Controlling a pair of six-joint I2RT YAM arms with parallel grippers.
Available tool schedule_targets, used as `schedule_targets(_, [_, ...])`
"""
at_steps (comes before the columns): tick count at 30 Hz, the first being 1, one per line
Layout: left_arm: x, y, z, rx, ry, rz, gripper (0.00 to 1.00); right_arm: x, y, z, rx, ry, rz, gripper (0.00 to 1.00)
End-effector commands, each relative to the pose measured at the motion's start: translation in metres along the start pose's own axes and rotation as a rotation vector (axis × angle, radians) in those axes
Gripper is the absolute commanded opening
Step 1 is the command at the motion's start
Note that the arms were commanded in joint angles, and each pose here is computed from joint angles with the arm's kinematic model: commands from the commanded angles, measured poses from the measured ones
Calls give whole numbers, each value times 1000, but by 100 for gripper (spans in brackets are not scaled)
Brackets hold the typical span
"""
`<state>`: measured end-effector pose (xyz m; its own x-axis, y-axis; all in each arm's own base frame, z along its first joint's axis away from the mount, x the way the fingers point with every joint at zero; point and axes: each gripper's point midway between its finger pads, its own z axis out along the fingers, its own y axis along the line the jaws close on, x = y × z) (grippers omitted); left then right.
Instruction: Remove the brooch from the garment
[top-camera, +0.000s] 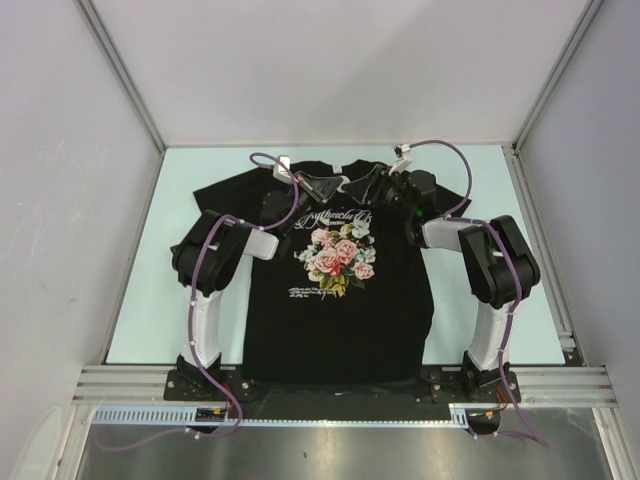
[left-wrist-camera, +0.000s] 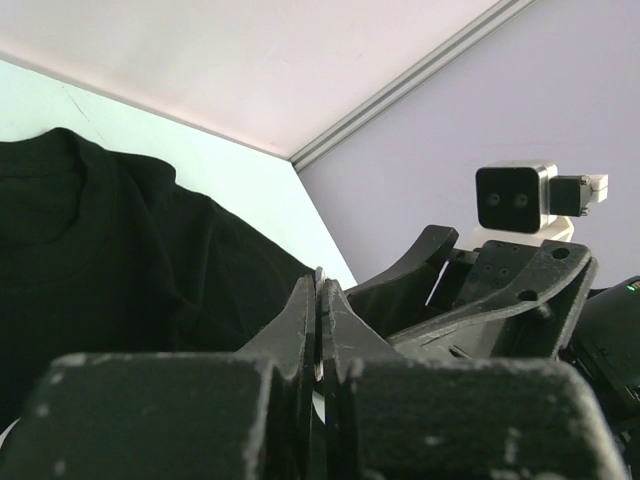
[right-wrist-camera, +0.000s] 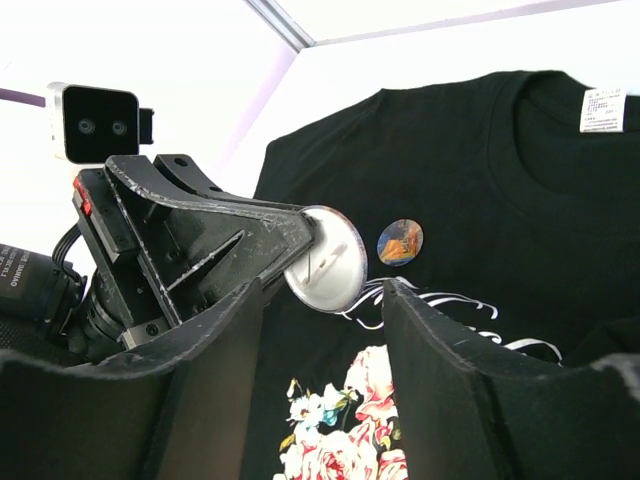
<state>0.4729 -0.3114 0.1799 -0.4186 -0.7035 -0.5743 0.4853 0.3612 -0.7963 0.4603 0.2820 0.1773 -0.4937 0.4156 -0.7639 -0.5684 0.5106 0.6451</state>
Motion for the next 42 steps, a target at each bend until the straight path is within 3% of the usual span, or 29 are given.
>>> schedule_targets(1, [-57,-98,-4,339,-207,71,0,-8,6,6,-31,-43,-19,53])
schedule_targets(24, [-43,-101,-6,384,-147,63,0,-10,9,5,-58,-46,-18,31])
schedule_targets(32, [-21,-112,-1,468,-9,42,0,-9,15,3,-138,-13,-9,21])
schedule_targets(38, [-17,-113,-4,484,13,41,0,-11,17,3,-154,-7,-12,15])
schedule_targets(42, [-21,-112,-3,454,1,84,0,-13,16,1,-139,-11,-9,29])
